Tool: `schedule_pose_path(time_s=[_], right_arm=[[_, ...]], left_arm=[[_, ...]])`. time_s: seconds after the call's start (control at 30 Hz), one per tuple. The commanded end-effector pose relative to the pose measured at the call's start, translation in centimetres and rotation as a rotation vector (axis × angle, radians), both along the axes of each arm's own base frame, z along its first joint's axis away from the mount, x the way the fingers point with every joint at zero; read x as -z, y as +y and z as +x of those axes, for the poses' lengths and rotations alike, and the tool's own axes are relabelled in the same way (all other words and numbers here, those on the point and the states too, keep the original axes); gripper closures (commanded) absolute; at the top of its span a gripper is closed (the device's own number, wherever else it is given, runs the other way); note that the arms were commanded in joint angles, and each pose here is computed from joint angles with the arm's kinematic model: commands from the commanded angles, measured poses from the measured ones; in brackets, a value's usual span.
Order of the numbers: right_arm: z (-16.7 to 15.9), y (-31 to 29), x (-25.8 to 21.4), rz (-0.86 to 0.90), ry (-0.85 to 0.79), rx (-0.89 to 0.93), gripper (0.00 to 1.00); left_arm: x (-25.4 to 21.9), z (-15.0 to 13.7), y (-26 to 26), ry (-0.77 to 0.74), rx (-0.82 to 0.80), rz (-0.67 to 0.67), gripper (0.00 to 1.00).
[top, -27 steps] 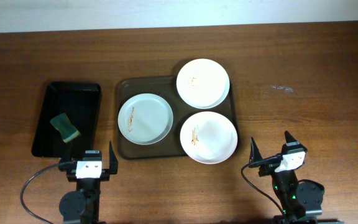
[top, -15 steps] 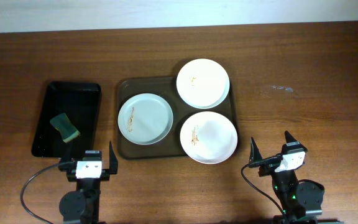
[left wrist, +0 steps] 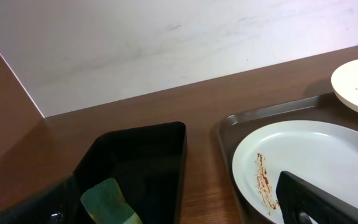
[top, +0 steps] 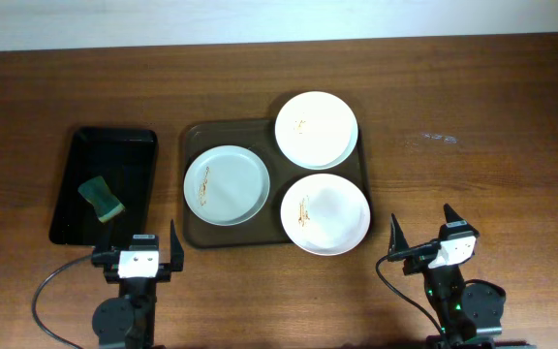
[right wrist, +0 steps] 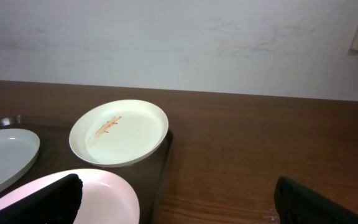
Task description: Clean dirty plates on tray and stack at the side
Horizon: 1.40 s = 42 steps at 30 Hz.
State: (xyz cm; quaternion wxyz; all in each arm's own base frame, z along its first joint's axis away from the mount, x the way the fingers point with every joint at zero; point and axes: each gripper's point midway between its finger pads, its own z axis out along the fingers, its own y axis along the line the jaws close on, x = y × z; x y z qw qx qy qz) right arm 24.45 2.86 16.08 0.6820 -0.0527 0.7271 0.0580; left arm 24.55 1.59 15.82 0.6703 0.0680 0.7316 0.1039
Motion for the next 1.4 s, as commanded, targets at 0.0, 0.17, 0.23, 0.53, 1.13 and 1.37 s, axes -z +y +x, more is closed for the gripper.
schedule_pose_path(time_s=[0.0,0.17,0.23,0.53,1.13,1.37], right_arm=[[-0.1,0.5,0.1,0.009,0.001,-0.025,0.02],[-0.1,0.5,0.1,0.009,0.001,-0.025,0.02],[-0.1,0.5,0.1,0.009,0.001,-0.025,0.02],[-0.1,0.4,0.1,0.008,0.001,-0.019,0.02],[-0.2,0.5,-2.5,0.011,-0.095,-0.026,0.02],[-0.9,0.5,-6.6,0.012,-0.175,-0.026,0.02]], left_arm=[[0.2,0.0,0.2,0.0,-0.01,0.017,0.01],[0.2,0.0,0.2,0.0,-0.011,0.017,0.01],[0.2,0.0,0.2,0.0,-0.01,0.017,0.01],[0.2,0.0,0.2,0.0,-0.01,0.017,0.01],[-2.6,0.1,-1.9,-0.114,0.114,0.021,0.01],[-7.9,-0.6,-1.9,-0.262,0.108,0.041,0.01]])
